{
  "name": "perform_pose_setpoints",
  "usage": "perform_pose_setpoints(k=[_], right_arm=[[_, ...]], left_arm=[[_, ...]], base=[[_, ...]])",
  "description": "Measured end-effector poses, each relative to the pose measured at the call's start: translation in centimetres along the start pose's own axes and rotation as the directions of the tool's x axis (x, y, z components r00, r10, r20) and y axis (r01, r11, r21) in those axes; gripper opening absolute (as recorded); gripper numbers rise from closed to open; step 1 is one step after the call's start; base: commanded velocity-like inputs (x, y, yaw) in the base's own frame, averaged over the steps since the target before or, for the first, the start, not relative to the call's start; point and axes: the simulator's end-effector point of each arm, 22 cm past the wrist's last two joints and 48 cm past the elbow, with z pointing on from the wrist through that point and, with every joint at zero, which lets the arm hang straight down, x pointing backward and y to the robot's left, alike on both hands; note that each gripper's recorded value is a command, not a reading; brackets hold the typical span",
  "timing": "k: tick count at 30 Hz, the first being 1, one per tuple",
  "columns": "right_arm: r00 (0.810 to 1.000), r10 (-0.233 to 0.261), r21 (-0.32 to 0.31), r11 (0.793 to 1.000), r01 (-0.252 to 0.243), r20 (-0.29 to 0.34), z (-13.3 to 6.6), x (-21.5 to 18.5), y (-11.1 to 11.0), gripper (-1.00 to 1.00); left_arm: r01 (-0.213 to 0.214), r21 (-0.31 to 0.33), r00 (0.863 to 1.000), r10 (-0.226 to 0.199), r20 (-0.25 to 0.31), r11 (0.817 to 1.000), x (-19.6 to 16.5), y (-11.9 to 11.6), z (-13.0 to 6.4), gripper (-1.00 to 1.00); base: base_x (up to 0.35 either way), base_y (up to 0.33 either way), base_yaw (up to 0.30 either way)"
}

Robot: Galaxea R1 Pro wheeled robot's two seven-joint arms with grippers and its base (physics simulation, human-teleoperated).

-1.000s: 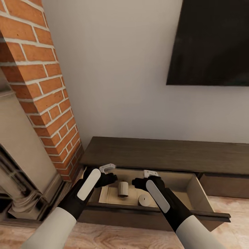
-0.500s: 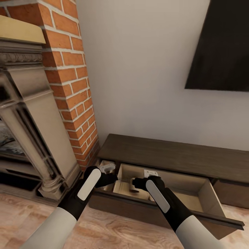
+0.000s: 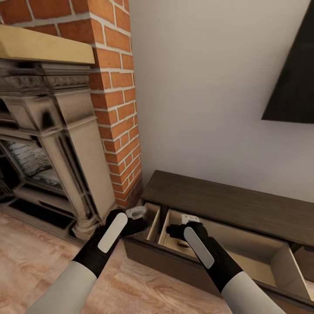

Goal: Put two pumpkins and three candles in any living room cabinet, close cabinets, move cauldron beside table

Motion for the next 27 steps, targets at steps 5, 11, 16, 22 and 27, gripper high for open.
perform_pose_setpoints(k=[5, 11, 16, 22, 27], right_arm=[[1.000, -0.001, 0.000, 1.000, 0.001, -0.001, -0.7, -0.6, 0.2, 1.00], [1.000, -0.002, 0.000, 1.000, 0.002, -0.001, -1.7, -1.3, 0.5, 1.00], [1.000, -0.002, 0.000, 1.000, 0.002, -0.001, -2.4, -1.8, 0.7, 1.00], [1.000, -0.002, 0.001, 1.000, 0.002, -0.002, -3.3, -2.5, 0.9, 1.00], [1.000, -0.002, 0.001, 1.000, 0.002, -0.003, -4.0, -3.0, 1.0, 1.00]], left_arm=[[0.000, 0.000, 1.000, 0.000, 0.000, 1.000, -0.5, -0.3, -0.8, 1.00], [0.000, 0.001, 1.000, 0.000, 0.000, 1.000, -1.0, -0.7, -1.8, 1.00], [0.000, 0.001, 1.000, 0.000, -0.001, 1.000, -1.5, -1.0, -2.6, 1.00], [0.000, 0.001, 1.000, 0.000, -0.001, 1.000, -2.0, -1.3, -3.6, 1.00], [0.000, 0.001, 1.000, 0.000, -0.001, 1.000, -2.4, -1.6, -4.3, 1.00]], base=[[-0.143, 0.119, 0.279], [-0.035, 0.031, 0.279], [-0.003, 0.003, 0.279], [0.000, 0.000, 0.279], [-0.064, 0.042, 0.279]])
